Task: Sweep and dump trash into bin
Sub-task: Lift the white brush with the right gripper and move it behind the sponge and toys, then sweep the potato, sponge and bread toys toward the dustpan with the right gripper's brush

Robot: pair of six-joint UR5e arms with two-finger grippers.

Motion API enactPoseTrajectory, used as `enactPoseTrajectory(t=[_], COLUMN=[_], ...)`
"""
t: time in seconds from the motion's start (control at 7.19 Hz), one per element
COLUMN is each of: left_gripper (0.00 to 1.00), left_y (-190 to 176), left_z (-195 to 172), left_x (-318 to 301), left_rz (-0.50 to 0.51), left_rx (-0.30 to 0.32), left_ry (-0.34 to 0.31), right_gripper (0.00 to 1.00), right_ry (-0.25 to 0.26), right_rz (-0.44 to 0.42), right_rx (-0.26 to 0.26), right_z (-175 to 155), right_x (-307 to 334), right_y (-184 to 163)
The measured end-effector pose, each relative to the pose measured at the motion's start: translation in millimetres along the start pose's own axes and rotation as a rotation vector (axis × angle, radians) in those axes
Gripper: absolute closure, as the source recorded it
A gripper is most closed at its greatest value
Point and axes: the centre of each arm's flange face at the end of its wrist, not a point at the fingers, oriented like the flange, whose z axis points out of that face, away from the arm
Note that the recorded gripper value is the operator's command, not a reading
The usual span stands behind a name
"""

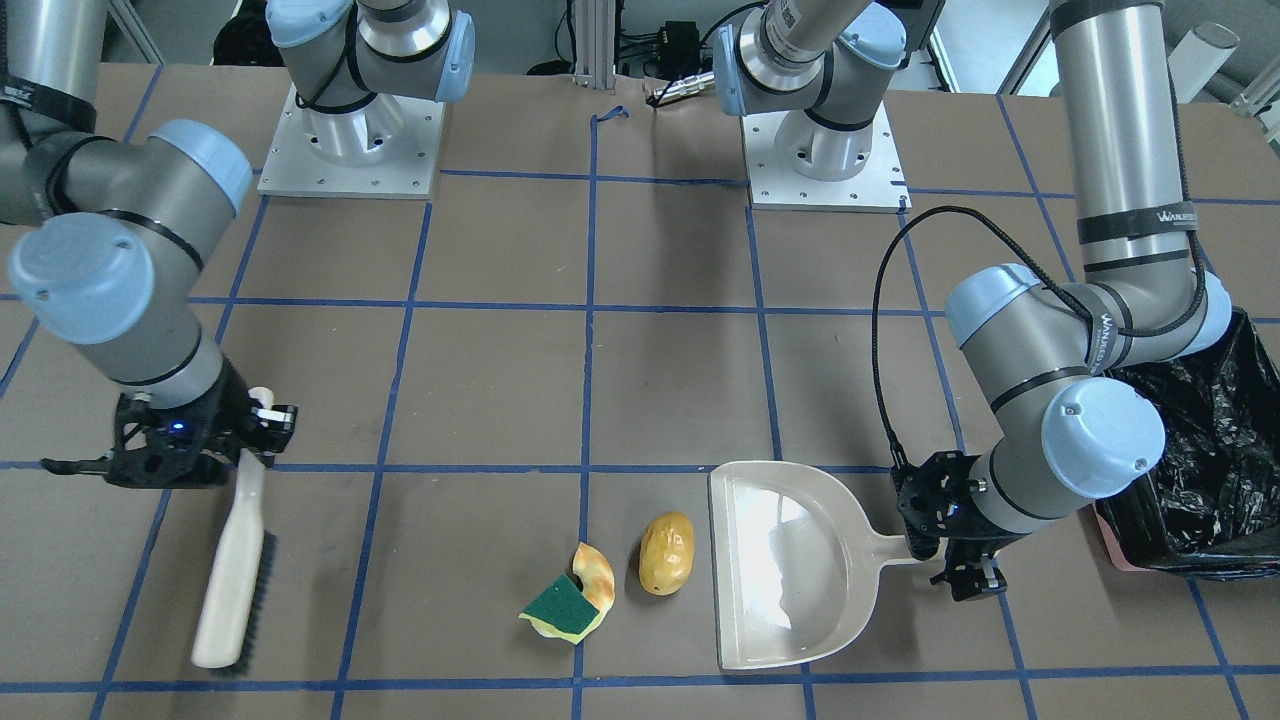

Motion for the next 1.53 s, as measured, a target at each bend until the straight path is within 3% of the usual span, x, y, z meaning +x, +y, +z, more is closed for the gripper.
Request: enactPoseTrajectory(t=[0.14,0.28,0.42,0.97,1.53], left_gripper=[0.69,0.7,0.74,0.74,0.74], left_y=[1.4,2.4,2.8,-1.0,-1.8], left_z=[-1.3,-3.0,-4.4,-4.7,-0.6], left_x=[-1.0,-2.3,-3.2,-2.8,-4.4], left_rz=[-0.001,-0.002,-0.002,0.007,0.03], left_rx=[-0.001,-0.002,-0.006,-0.027,-0.039], left_ry=[-0.006,-0.011,-0.014,-0.012,-0.005], right_gripper=[1.0,1.0,1.0,1.0,1.0], right_ry=[-0.042,-0.048,-0.041,-0.038,-0.066], right_rz=[-0.012,-0.022,-0.001,0.098,0.127], right_rx=[0.006,-0.003,-0.02,-0.129,-0.122], right_z=[-0.2,5.1,7.2,29.4,23.5], right_x=[-47.8,-92.3,-128.5,-205.7,-247.2], right_y=[0.3,-1.2,-6.4,-34.5,-33.4])
